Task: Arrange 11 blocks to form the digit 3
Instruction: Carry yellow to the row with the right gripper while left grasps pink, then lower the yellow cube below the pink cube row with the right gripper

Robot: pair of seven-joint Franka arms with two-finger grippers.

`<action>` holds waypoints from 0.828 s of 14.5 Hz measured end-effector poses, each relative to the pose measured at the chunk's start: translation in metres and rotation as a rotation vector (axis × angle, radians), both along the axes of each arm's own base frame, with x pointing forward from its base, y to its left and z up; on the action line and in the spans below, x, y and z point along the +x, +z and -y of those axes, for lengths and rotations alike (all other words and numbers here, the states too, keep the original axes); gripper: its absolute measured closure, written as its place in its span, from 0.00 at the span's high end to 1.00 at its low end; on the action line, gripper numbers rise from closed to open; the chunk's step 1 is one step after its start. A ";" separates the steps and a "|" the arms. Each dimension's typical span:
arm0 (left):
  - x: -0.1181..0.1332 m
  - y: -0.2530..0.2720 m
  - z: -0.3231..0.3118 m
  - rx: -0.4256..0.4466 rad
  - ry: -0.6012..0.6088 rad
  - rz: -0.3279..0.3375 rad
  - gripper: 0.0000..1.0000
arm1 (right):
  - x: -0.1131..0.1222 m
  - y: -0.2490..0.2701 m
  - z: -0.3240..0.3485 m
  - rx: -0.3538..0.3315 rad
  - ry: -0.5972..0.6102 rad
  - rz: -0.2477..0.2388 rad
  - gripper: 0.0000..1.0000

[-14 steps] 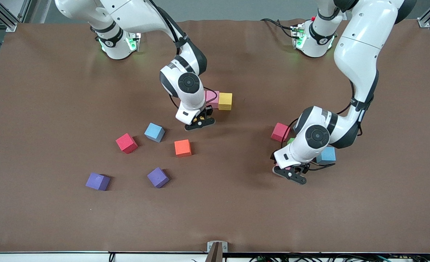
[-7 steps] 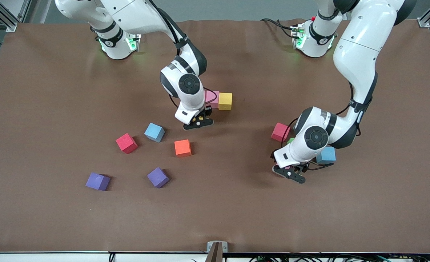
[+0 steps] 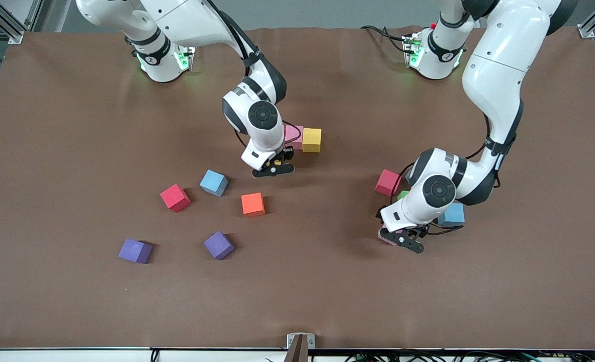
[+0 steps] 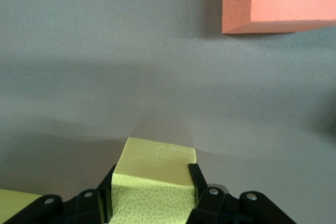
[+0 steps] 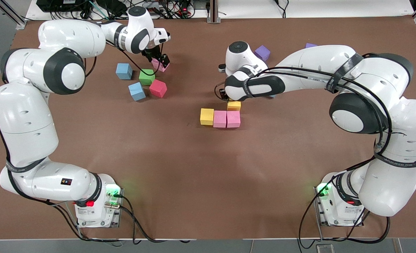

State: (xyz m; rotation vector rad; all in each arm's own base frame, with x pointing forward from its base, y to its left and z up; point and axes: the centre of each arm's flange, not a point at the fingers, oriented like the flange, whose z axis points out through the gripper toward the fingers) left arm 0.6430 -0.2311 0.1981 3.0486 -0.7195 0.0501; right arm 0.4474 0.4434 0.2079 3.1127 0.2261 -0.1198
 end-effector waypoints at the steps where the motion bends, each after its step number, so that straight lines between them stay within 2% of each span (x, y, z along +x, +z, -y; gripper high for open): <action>1: 0.000 0.000 0.000 0.000 0.000 0.000 1.00 | 0.000 0.000 0.000 -0.001 -0.005 0.000 0.56; 8: 0.000 0.001 0.004 -0.007 -0.005 0.012 1.00 | -0.005 -0.001 -0.003 0.000 -0.002 0.002 0.56; 12: 0.000 0.001 0.004 -0.008 -0.005 0.013 1.00 | -0.011 -0.001 0.000 0.014 0.001 0.020 0.56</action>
